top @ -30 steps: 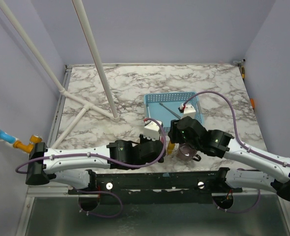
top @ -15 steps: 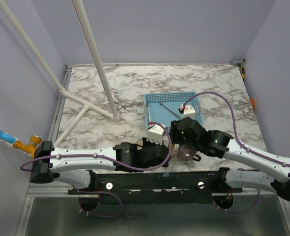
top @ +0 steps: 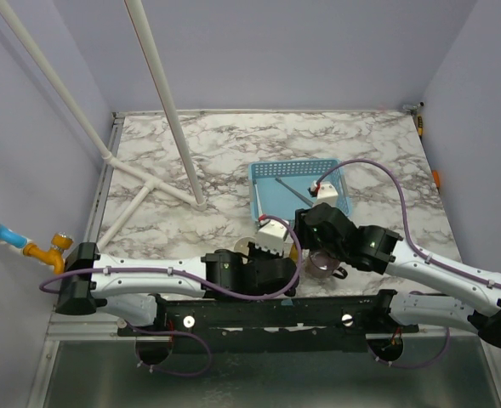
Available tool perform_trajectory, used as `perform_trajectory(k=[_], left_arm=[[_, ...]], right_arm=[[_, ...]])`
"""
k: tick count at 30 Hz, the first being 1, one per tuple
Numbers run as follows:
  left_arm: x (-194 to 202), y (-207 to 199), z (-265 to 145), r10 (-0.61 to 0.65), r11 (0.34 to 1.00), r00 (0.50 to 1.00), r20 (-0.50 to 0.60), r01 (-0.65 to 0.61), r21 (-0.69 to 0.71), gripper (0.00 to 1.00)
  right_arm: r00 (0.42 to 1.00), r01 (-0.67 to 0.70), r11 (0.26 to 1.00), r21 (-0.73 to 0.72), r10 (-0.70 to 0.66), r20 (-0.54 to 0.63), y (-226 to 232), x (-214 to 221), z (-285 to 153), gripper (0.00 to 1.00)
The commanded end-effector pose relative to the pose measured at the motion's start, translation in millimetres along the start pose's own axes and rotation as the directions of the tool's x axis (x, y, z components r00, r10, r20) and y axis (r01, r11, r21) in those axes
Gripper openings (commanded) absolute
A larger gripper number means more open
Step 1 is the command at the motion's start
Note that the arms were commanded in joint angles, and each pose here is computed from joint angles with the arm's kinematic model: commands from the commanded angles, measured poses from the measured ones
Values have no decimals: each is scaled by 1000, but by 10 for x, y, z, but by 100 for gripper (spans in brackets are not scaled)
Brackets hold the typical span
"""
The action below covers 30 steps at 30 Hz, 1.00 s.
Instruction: Prepare toiletry sets of a toothbrush and toothpaste on the tray
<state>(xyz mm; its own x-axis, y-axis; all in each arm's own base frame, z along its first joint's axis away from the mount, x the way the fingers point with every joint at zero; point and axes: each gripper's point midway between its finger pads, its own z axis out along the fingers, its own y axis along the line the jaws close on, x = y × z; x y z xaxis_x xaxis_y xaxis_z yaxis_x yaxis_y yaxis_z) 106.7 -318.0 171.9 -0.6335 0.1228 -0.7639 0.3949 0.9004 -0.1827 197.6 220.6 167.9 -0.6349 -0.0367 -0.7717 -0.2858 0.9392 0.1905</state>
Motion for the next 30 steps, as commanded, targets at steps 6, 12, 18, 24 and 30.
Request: perform_trajectory(k=[6,12,18,24,30], left_arm=[[-22,11,-51,3,999,1000,16,-3,-40,16],[-12,6,-61,2,999,1000,16,-1,-39,21],[-32,-4,-100,0,999,1000,16,1,-32,24],[-175,-66,-222,14,999,999,37,-16,31,34],[-329,-185,-367,22,990,999,35,-26,141,49]], right_arm=[[1000,-24,999,-21,25,9,25,5,-26,55],[1000,-28,999,-20,28,6,12,18,-37,55],[999,-31,999,-23,32,9,22,-1,-52,56],[999,-28,999,-29,29,25,48,-101,-99,56],[998,-30,999,-38,32,45,77,-202,-146,56]])
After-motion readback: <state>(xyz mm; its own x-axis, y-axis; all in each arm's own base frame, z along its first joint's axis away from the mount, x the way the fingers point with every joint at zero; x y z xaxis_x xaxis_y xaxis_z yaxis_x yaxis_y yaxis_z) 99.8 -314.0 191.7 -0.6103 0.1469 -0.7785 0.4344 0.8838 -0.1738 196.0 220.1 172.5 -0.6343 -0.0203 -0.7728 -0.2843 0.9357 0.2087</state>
